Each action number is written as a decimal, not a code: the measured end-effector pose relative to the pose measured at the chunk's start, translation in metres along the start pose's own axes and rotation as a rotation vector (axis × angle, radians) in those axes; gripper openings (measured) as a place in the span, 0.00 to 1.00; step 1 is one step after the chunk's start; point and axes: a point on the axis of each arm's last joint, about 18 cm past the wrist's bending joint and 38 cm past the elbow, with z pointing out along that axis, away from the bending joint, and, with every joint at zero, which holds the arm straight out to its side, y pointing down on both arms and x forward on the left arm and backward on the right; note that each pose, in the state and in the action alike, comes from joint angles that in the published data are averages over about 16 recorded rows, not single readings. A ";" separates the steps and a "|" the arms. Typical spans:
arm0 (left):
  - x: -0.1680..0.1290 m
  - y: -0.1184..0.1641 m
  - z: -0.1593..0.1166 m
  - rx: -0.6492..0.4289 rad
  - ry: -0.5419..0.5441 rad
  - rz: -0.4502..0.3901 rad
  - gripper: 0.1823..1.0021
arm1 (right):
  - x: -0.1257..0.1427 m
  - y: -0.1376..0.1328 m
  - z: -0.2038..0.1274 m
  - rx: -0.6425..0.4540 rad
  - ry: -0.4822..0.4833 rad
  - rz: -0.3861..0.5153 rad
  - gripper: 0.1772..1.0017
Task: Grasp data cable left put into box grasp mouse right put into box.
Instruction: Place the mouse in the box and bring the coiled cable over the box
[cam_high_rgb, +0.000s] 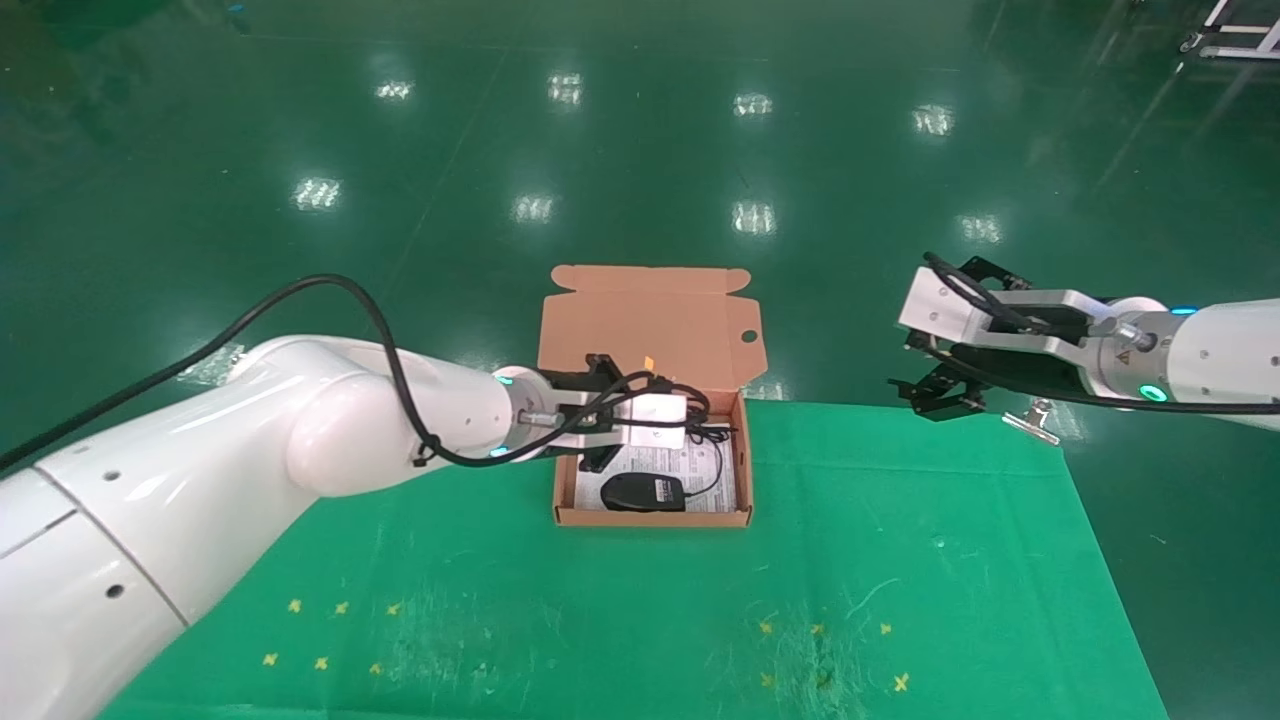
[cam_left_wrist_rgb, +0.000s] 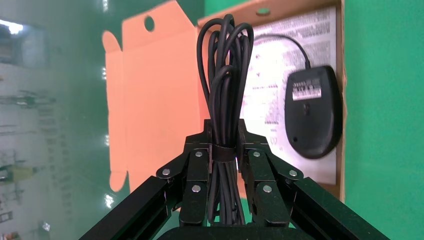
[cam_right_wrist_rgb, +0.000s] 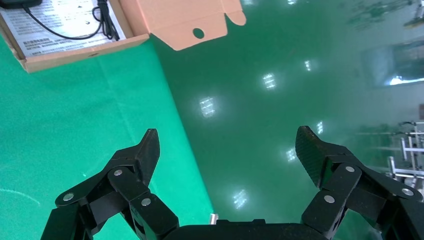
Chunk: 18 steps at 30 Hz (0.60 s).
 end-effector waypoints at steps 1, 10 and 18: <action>0.000 -0.001 0.000 0.004 0.000 -0.002 0.10 | 0.001 0.001 -0.002 -0.002 0.003 -0.001 0.99; 0.000 -0.008 0.002 0.026 -0.001 -0.016 0.11 | 0.003 0.003 -0.010 -0.014 0.018 -0.006 1.00; 0.000 -0.009 0.002 0.030 0.000 -0.021 0.13 | 0.003 0.003 -0.011 -0.017 0.020 -0.008 1.00</action>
